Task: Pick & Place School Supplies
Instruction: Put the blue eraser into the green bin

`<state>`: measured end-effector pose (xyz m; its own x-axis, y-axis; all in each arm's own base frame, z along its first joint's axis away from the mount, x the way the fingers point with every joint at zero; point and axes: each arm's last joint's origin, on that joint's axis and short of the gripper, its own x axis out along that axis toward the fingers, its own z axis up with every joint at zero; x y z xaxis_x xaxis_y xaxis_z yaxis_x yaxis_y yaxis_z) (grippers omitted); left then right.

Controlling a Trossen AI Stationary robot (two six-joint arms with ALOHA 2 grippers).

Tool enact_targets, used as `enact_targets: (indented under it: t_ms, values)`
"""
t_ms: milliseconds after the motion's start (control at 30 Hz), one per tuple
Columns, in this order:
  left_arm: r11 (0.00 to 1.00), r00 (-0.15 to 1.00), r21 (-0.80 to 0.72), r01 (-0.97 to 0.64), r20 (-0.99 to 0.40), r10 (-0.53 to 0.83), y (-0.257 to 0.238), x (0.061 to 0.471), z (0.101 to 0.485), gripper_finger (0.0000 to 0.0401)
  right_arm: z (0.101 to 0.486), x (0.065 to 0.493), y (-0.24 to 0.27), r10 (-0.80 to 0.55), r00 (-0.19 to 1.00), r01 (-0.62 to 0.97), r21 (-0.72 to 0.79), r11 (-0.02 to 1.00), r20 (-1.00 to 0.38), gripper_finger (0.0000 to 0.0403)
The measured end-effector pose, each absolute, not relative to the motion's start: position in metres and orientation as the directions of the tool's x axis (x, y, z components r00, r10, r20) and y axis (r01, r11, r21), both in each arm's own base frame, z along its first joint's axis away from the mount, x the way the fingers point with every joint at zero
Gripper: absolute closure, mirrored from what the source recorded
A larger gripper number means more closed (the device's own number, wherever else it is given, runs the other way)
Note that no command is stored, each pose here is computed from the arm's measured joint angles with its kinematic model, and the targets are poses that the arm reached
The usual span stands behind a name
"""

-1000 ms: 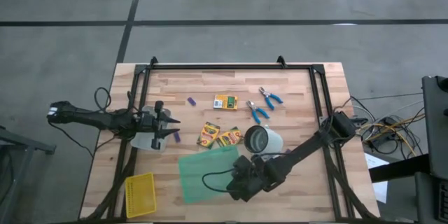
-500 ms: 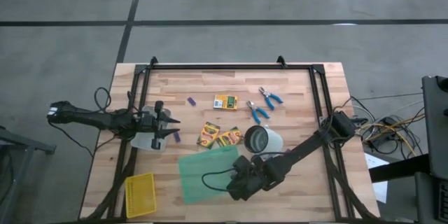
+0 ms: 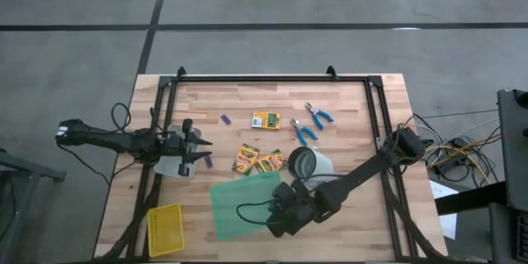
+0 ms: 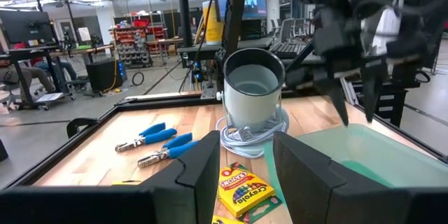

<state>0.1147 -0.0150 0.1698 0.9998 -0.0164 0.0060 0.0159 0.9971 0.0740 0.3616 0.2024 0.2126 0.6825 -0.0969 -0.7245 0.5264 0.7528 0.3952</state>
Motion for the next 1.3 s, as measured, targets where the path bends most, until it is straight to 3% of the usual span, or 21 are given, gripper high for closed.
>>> enact_targets:
  t_ms: [500, 900, 1300]
  values:
    - [0.997, 1.000, 0.076, 0.017, -0.009, -0.016, -0.015, 0.115, 0.168, 0.0262, 0.317, 0.314, 0.170, -0.178, 0.813, 0.464, 0.434, 0.772, -0.554, 0.0280]
    - [0.997, 1.000, 0.077, 0.017, -0.013, -0.016, -0.015, 0.115, 0.168, 0.0262, 0.343, 0.237, 0.146, -0.246, 0.644, 0.715, 0.455, 0.530, -0.724, 0.0280]
    - [0.997, 1.000, 0.077, 0.017, -0.015, -0.016, -0.015, 0.115, 0.168, 0.0262, 0.336, 0.184, 0.144, -0.391, 0.404, 0.907, 0.305, 0.292, -0.827, 0.0280]
